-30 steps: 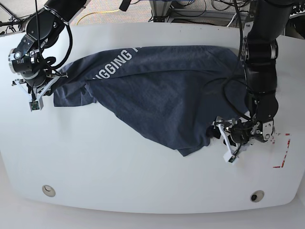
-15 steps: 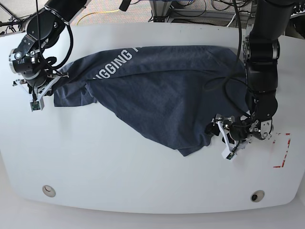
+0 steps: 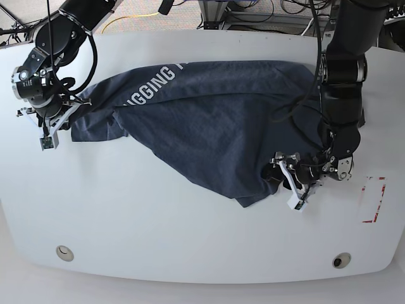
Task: Fold the T-shirt properly
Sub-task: 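Grasp the shirt's hanging corner with the left gripper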
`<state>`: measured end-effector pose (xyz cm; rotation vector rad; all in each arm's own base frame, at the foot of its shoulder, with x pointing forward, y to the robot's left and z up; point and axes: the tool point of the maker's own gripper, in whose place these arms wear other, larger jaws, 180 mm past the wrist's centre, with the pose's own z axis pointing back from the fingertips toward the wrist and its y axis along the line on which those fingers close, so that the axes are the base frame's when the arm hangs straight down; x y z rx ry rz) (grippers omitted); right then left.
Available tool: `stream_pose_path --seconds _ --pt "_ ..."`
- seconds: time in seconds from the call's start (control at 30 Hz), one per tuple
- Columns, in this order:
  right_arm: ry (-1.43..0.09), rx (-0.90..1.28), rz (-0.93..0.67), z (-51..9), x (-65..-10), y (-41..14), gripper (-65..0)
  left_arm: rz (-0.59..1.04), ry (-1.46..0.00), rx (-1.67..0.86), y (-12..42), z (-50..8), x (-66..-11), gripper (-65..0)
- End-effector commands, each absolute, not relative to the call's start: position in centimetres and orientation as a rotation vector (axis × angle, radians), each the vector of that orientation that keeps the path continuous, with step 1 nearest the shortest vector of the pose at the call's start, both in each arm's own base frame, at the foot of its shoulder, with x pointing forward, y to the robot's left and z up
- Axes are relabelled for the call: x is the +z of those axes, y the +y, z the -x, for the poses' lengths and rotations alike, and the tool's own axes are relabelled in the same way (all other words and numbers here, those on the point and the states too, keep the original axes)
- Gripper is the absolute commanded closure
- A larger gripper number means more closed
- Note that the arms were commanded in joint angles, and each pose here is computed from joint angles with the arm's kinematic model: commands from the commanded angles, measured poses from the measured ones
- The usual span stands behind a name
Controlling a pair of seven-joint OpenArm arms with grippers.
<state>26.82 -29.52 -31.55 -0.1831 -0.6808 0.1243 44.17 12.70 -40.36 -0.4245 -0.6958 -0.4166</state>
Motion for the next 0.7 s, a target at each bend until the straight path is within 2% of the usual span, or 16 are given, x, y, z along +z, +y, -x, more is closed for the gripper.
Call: stream_pose_path --seconds 0.0,0.23,0.3,0.37,0.5,0.57,0.67 --pt "-0.73 0.129 0.205 -27.6 -30.2 -30.0 0.0 0.424 -0.708 -0.448 11.6 -45.0 -39.2 -46.3" --pt "-0.73 0.128 0.206 -27.6 -30.2 -30.0 0.0 0.441 -0.727 -0.456 10.4 -45.7 -38.4 -45.4" --pt "-0.73 0.128 0.206 -27.6 -30.2 -30.0 0.0 0.442 -0.724 -0.455 10.4 -45.5 -38.5 -41.8" --pt "-0.73 0.128 0.206 -27.6 -30.2 -30.0 0.0 0.443 -0.72 -0.453 10.5 -45.5 -38.7 -33.3" --pt "-0.73 0.128 0.206 -27.6 -30.2 -30.0 0.0 0.441 -0.714 -0.453 10.5 -45.3 -38.9 -6.3" --pt "-0.73 0.129 0.205 -27.6 -30.2 -30.0 0.0 0.44 -0.715 -0.452 10.5 -45.3 -38.9 0.0" --pt "-0.73 0.13 0.204 -27.7 -30.2 -30.0 0.0 0.441 -0.725 -0.449 10.5 -45.5 -38.6 0.0"
